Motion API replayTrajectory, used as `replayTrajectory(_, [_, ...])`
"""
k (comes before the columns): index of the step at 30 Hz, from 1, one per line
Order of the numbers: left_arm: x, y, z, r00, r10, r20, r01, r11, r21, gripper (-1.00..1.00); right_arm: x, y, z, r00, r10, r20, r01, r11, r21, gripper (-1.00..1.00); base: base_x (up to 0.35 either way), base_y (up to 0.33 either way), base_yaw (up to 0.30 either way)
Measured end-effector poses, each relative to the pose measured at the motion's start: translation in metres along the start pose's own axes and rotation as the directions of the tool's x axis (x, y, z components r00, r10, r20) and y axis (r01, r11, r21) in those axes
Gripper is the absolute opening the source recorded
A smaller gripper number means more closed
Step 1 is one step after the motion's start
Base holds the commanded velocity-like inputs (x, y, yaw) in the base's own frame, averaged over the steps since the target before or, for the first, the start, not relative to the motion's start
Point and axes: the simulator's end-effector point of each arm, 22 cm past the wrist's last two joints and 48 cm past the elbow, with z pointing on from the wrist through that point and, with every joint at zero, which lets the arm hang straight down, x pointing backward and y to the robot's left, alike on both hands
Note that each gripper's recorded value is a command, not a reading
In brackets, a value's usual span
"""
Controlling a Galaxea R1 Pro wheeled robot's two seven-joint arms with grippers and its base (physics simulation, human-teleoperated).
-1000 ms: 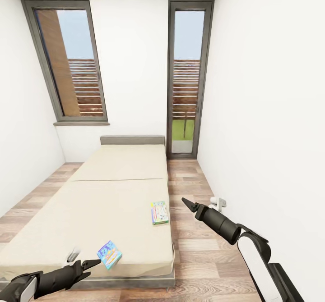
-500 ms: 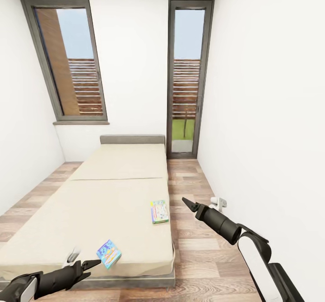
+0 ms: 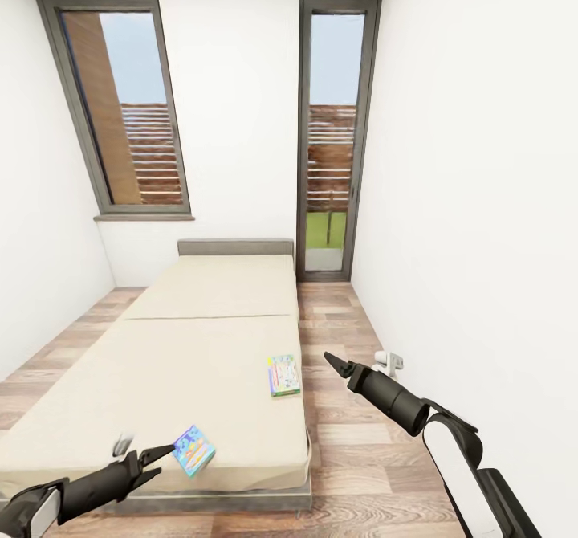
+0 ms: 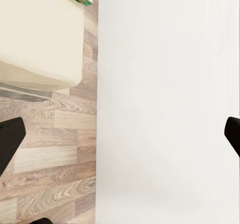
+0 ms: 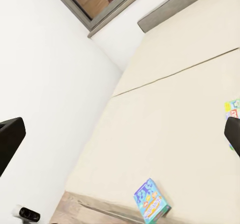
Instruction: Put all the toys in the child's room - the three board games (two on the bed and one on the table), the two jigsaw puzzles on the table, and the tennis ball on the table - inside the toy box on the table in the child's room.
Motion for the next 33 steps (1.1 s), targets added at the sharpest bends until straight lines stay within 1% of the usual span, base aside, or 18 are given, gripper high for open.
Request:
replayTrajectory(5, [-0.004, 0.003, 0.0, 1.0, -0.004, 0.016, 0.004, 1.0, 0.015, 1.0, 0.004, -0.004, 0.001, 1.0, 0.0, 0.0, 0.0, 1.0, 0.0, 1.0, 0.0, 0.0, 0.0])
replayTrajectory(9, [-0.006, 0.008, 0.0, 1.0, -0.003, 0.022, 0.003, 1.0, 0.012, 1.0, 0.008, -0.008, 0.002, 1.0, 0.0, 0.001, 0.0, 1.0, 0.0, 1.0, 0.0, 0.0, 0.0])
replayTrajectory(23, [-0.003, 0.024, 0.007, 1.0, -0.01, 0.025, 0.01, 1.0, 0.019, 1.0, 0.02, -0.022, 0.006, 1.0, -0.001, 0.001, 0.001, 1.0, 0.001, 1.0, 0.0, 0.0, 0.0])
replayTrajectory(25, [-0.002, 0.026, 0.008, 1.0, -0.013, 0.024, 0.013, 1.0, 0.02, 1.0, 0.022, -0.024, 0.006, 1.0, 0.0, 0.0, 0.0, 1.0, 0.002, 1.0, 0.0, 0.0, 0.0])
replayTrajectory(28, [0.001, 0.03, 0.01, 0.999, -0.034, 0.016, 0.034, 0.999, 0.021, 1.0, 0.025, -0.027, 0.007, 1.0, 0.0, 0.0, 0.0, 1.0, 0.002, 1.0, 0.0, 0.0, 0.0])
replayTrajectory(33, [0.004, 0.036, 0.013, 0.999, -0.045, 0.011, 0.045, 0.999, 0.022, 1.0, 0.031, -0.032, 0.008, 1.0, 0.0, 0.0, 0.0, 1.0, 0.002, 1.0, 0.0, 0.0, 0.0])
